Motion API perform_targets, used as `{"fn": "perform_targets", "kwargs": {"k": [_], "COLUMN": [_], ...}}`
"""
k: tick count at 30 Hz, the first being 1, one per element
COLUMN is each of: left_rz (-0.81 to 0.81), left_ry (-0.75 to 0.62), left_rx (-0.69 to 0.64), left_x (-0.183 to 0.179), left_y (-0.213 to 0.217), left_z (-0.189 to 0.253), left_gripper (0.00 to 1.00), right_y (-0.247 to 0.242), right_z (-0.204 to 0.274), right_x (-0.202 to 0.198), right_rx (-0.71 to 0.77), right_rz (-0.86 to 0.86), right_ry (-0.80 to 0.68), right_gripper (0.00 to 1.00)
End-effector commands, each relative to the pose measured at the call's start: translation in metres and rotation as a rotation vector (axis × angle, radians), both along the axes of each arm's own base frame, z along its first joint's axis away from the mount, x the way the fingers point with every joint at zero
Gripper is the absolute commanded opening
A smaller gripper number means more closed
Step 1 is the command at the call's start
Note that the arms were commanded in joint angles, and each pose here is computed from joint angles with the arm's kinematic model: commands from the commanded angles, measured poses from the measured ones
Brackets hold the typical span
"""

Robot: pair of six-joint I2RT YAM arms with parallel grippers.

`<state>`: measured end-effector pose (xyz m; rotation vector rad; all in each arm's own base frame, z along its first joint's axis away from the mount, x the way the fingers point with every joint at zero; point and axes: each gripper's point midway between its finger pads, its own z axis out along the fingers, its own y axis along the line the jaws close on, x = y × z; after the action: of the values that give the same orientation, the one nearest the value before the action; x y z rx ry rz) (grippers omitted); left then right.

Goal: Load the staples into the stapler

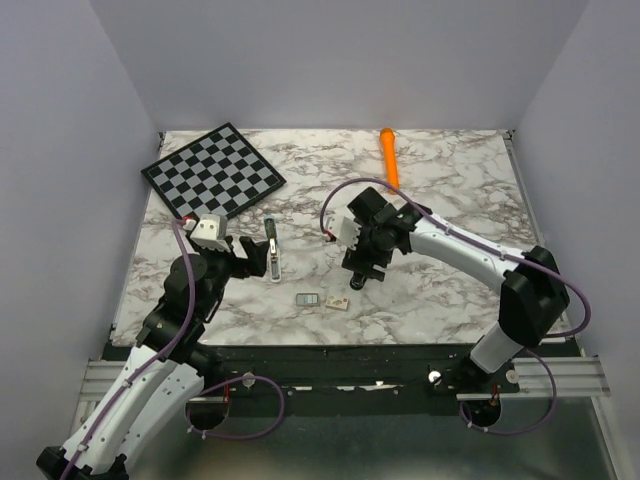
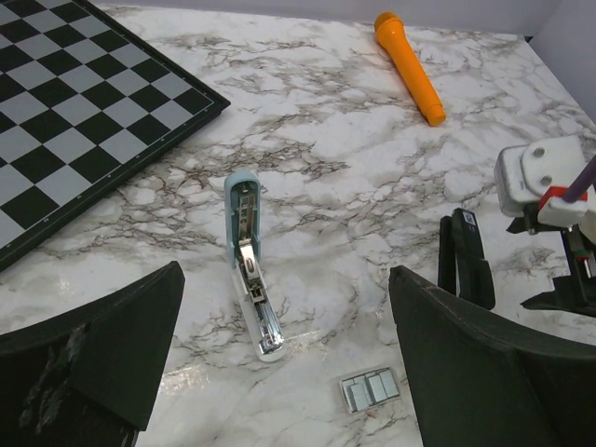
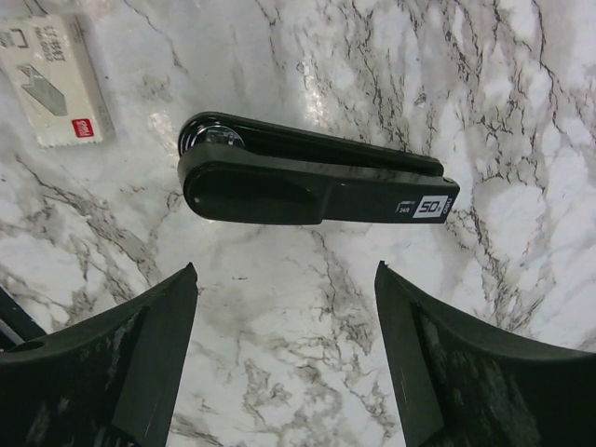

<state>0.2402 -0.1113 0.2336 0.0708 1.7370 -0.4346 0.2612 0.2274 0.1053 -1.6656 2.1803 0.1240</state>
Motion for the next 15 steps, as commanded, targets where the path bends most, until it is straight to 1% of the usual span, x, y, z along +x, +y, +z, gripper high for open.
{"fn": "perform_targets", "kwargs": {"k": [1,6,10,13,14,15], "left_rz": [0.064,0.063,0.071,0.076,0.079,0.079], "left_ry": [-0.016,-0.005,-0.001,-0.003,-0.002,0.0], "left_rx": [0.029,0.032,0.033,0.03,0.031,0.032], "left_x": [0.005,0.007,0.008,0.008,0.008,0.008], "left_y": [0.012,0.011,0.012,0.012,0.013,0.013], "left_z": [-0.001,-0.004,-0.006,-0.005,-0.006,-0.006], "left_gripper": [0.99,0.99,0.99,0.99,0.99,0.99], "right_y": [-0.006,0.007,0.017,0.024,0.026,0.027], "right_z": [-0.018,-0.035,-0.048,-0.049,-0.052,-0.053], "right_x": [0.013,0.022,0.023,0.024,0.025,0.025], "right_rx": [-0.133,-0.165,-0.167,-0.149,-0.148,-0.143], "right_rz": [0.143,0.206,0.233,0.213,0.202,0.176], "right_ry": [-0.056,-0.081,-0.039,-0.018,-0.011,-0.002], "right_gripper": [0.84,0.84,0.84,0.81,0.79,0.74]}}
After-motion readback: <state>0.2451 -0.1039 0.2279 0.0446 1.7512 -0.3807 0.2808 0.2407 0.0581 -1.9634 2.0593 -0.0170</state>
